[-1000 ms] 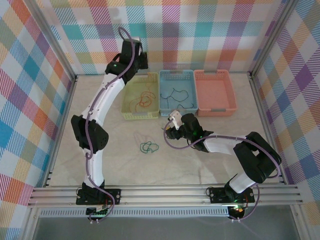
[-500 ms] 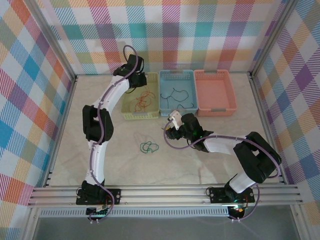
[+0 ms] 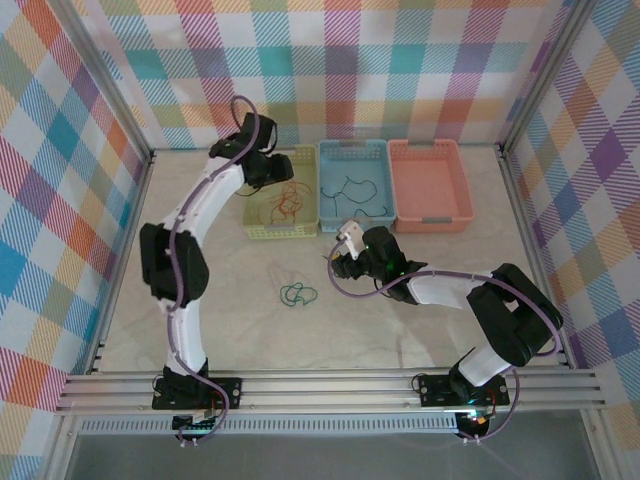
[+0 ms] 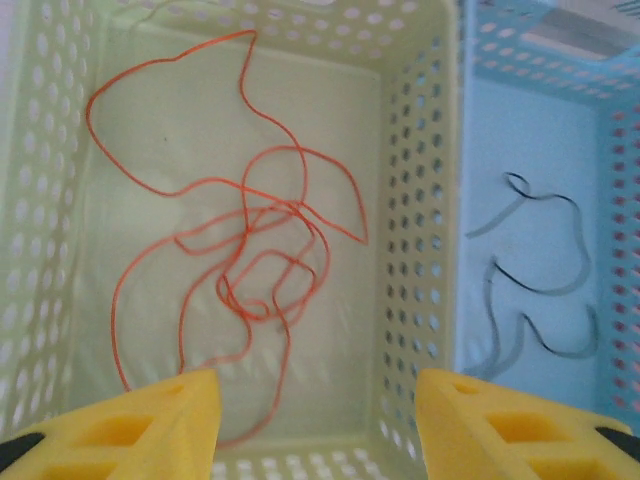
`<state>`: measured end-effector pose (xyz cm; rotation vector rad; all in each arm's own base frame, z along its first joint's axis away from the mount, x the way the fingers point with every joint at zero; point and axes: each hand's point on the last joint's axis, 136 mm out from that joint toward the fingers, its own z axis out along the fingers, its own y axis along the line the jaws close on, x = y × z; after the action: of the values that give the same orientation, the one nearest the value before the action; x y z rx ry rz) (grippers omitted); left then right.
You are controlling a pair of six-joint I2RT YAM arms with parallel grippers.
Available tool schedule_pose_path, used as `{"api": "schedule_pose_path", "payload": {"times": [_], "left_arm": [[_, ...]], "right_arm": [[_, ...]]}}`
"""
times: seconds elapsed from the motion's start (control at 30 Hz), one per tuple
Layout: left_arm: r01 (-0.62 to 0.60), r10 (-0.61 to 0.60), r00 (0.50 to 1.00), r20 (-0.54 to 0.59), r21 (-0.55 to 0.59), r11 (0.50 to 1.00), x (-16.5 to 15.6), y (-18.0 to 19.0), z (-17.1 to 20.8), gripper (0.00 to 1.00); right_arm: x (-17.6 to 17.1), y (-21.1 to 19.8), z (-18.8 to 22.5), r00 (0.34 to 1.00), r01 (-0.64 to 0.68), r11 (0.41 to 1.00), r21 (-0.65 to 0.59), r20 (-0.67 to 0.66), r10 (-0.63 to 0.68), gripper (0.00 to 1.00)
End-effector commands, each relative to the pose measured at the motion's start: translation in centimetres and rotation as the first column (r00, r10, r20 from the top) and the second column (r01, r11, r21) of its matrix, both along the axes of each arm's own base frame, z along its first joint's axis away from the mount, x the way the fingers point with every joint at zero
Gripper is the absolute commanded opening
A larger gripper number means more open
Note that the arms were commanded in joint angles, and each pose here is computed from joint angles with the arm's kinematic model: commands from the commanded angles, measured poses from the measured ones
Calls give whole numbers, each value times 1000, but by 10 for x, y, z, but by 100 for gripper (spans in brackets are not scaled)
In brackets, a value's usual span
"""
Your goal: Untangle the cables
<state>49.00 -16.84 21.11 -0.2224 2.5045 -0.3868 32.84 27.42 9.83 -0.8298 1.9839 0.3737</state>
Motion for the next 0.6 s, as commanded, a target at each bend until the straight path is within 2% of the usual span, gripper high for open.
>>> {"api": "schedule_pose_path", "payload": {"times": [0.0, 0.17, 0.3, 0.47, 0.57], "left_arm": [[46, -24, 990, 142, -148, 988, -35, -15, 61, 55], [143, -99, 977, 187, -232, 962, -101, -35, 50, 55], [172, -112, 969, 221, -271, 947, -141, -40, 29, 54], [209, -132, 956, 261, -292, 933, -166, -41, 11, 54], [214, -120, 942, 313, -289, 933, -172, -37, 8, 54]], "right_arm": [[10, -1, 16, 999, 53, 998, 46, -12, -53, 66], [10, -6, 9, 997, 61, 998, -4, -55, -61, 60], [9, -11, 4, 994, 67, 996, -63, -82, -72, 57], [11, -18, 5, 969, 119, 982, -147, -196, -147, 57], [8, -13, 7, 959, 97, 981, -167, -250, -137, 55]]}}
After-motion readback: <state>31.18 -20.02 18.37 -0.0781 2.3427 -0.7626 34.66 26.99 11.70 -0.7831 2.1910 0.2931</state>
